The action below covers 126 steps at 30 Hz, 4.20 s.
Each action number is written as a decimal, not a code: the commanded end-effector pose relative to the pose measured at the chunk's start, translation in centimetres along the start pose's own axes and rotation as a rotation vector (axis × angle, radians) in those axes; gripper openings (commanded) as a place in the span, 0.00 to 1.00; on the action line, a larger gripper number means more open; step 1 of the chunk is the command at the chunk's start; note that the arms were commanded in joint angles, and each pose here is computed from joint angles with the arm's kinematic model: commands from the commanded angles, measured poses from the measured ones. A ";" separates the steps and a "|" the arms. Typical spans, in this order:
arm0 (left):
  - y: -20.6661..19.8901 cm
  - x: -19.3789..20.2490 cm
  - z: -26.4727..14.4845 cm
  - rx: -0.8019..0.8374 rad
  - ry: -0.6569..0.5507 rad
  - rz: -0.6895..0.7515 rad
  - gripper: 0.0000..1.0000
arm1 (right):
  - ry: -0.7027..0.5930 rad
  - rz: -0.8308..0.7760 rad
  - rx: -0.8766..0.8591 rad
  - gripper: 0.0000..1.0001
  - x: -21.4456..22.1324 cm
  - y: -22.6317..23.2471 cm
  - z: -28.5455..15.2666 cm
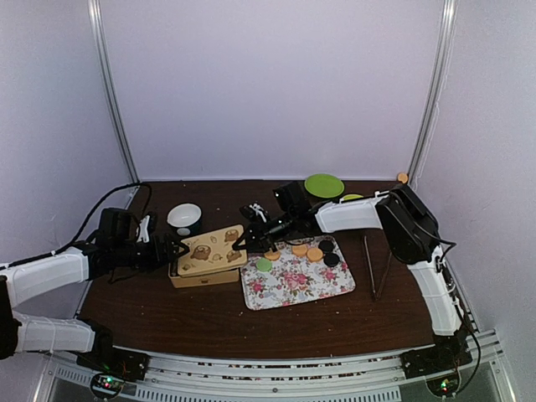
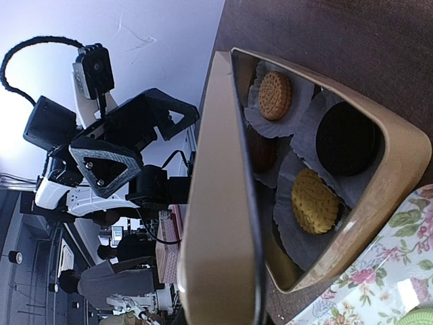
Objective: Pack the cookies
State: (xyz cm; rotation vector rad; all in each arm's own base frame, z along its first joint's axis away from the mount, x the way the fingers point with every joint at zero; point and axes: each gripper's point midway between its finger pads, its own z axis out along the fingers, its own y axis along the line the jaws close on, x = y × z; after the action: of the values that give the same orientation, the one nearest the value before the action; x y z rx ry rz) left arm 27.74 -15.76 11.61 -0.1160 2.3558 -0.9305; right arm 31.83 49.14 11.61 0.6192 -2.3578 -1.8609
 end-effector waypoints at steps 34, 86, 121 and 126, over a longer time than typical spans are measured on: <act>0.6 -1.2 -0.3 -0.043 -0.057 0.041 0.87 | -0.089 0.000 0.173 0.34 -2.4 -2.9 -3.1; 2.3 -0.6 1.4 -0.068 -0.046 -0.027 0.88 | -0.003 -0.031 0.243 0.23 0.7 -2.1 -0.6; 2.2 -1.3 1.0 -0.155 -0.047 0.045 0.79 | 0.034 -0.060 0.279 0.20 1.1 -1.7 0.5; 3.1 -1.1 1.0 -0.195 -0.041 0.050 0.79 | 0.040 -0.066 0.275 0.21 1.1 -1.5 1.1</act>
State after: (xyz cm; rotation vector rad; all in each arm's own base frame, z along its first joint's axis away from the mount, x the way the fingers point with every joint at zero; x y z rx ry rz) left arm 28.73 -14.01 9.03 -0.1709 2.4119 -0.7185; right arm 30.98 48.58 9.09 0.7165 -2.6081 -1.5339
